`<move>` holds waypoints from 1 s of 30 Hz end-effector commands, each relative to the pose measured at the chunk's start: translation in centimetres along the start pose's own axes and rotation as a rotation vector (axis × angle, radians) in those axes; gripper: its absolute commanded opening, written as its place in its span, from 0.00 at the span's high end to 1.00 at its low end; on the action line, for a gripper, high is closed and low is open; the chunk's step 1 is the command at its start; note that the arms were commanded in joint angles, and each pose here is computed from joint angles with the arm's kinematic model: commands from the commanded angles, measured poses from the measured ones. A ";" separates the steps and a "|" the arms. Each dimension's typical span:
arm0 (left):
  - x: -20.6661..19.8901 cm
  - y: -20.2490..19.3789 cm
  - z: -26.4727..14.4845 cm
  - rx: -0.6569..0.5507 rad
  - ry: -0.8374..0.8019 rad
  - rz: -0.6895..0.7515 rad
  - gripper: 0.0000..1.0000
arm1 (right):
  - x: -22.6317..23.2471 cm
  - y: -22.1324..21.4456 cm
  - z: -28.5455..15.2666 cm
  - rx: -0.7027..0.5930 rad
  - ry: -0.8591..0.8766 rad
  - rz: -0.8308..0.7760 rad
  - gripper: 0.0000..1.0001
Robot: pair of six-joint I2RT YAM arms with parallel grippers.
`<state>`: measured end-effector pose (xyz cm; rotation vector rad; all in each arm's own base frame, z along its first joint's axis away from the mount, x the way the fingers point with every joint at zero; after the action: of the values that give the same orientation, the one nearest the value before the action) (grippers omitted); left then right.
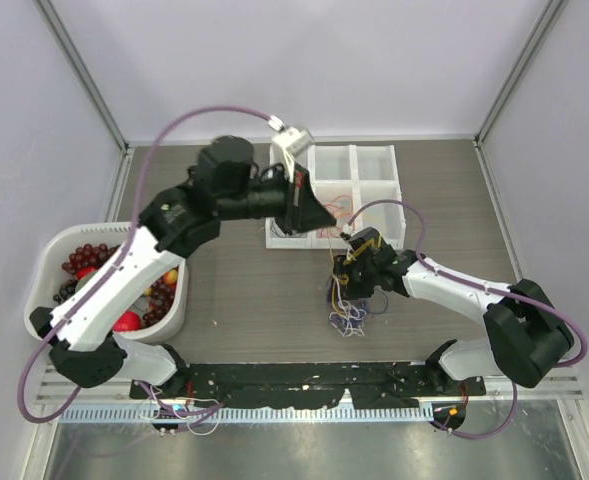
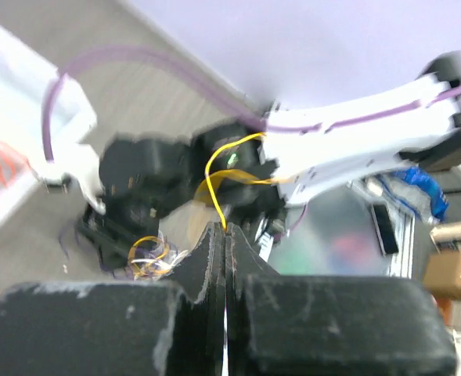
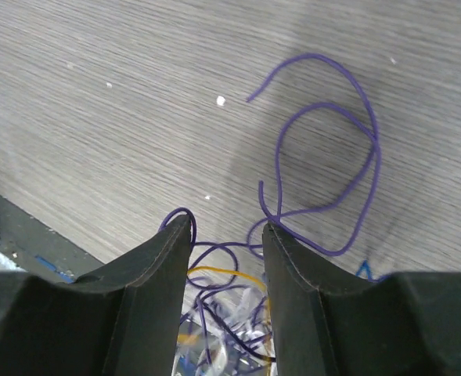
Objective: Untangle the cables
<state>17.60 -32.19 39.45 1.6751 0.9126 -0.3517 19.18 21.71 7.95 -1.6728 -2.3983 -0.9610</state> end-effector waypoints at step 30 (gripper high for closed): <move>0.7 12.4 -11.0 -0.587 0.421 -0.164 1.00 | 7.1 16.0 -20.3 -0.614 -0.031 -0.308 0.36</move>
<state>24.25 -23.05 53.59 1.1313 1.1851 0.2627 24.19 21.12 29.70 -1.5546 -2.5466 -1.7215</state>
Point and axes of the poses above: each gripper's point midway between its finger pads, its own z axis out along the fingers, its own x axis along the line the jaws close on, y = z × x, the point moved 3 cm from there along -z, back along the fingers, and after that the axes turned 10 degrees about -z, right-handed, at the moved point
